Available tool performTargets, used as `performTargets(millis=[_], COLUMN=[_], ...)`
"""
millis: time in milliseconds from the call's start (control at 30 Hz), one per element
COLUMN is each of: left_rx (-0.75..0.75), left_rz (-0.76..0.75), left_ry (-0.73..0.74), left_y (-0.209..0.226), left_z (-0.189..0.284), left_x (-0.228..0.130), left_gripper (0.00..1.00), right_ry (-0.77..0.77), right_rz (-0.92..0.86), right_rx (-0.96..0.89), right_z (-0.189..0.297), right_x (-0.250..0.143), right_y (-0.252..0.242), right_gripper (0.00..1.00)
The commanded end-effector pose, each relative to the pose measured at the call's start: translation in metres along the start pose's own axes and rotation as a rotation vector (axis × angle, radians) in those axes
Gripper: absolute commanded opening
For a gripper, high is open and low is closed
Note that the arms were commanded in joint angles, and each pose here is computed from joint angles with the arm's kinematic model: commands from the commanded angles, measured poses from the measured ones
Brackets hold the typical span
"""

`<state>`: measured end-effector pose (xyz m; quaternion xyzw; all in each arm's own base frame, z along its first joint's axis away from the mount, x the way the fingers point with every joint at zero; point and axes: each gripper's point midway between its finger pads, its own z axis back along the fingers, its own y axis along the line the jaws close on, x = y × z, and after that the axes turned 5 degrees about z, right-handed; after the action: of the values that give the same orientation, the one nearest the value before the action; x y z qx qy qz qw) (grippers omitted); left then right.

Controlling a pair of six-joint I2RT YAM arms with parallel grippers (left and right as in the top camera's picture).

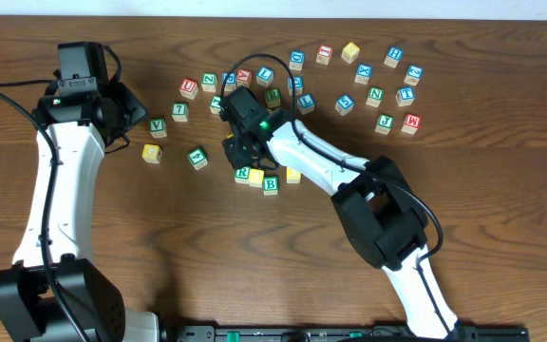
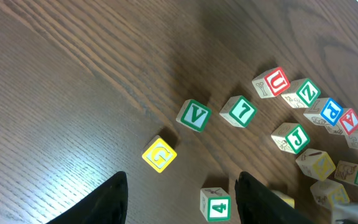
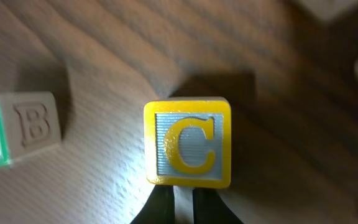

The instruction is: Spell out ROBOT

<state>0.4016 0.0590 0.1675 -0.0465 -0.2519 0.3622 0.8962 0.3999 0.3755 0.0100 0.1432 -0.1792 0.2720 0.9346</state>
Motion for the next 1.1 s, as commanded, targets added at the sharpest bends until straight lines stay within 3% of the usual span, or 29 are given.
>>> performTargets(millis=[0, 167, 333, 433, 667, 833, 1067], left_rx=[0.022, 0.022, 0.028, 0.029, 0.034, 0.025, 0.021], left_rz=[-0.007, -0.007, -0.007, -0.007, -0.063, -0.090, -0.089], left_ry=[0.006, 0.006, 0.014, 0.016, 0.035, 0.029, 0.023], left_y=[0.004, 0.004, 0.006, 0.006, 0.005, 0.001, 0.000], left_z=[-0.006, -0.006, -0.006, -0.006, -0.006, -0.006, -0.006], left_x=[0.000, 0.000, -0.002, -0.003, -0.009, -0.009, -0.008], left_gripper=[0.55, 0.55, 0.55, 0.55, 0.55, 0.55, 0.55], right_ry=[-0.077, -0.216, -0.257, -0.301, -0.412, -0.379, -0.164], right_rz=[0.005, 0.012, 0.012, 0.000, -0.142, -0.274, -0.463], right_rx=[-0.020, -0.057, -0.033, -0.029, -0.060, -0.122, -0.207], right_z=[-0.006, -0.001, 0.016, 0.052, 0.181, 0.226, 0.226], right_x=[0.018, 0.051, 0.066, 0.082, 0.103, 0.080, 0.015], right_y=[-0.009, -0.014, -0.009, -0.012, -0.061, -0.114, -0.180], right_gripper=[0.04, 0.06, 0.06, 0.09, 0.34, 0.59, 0.58])
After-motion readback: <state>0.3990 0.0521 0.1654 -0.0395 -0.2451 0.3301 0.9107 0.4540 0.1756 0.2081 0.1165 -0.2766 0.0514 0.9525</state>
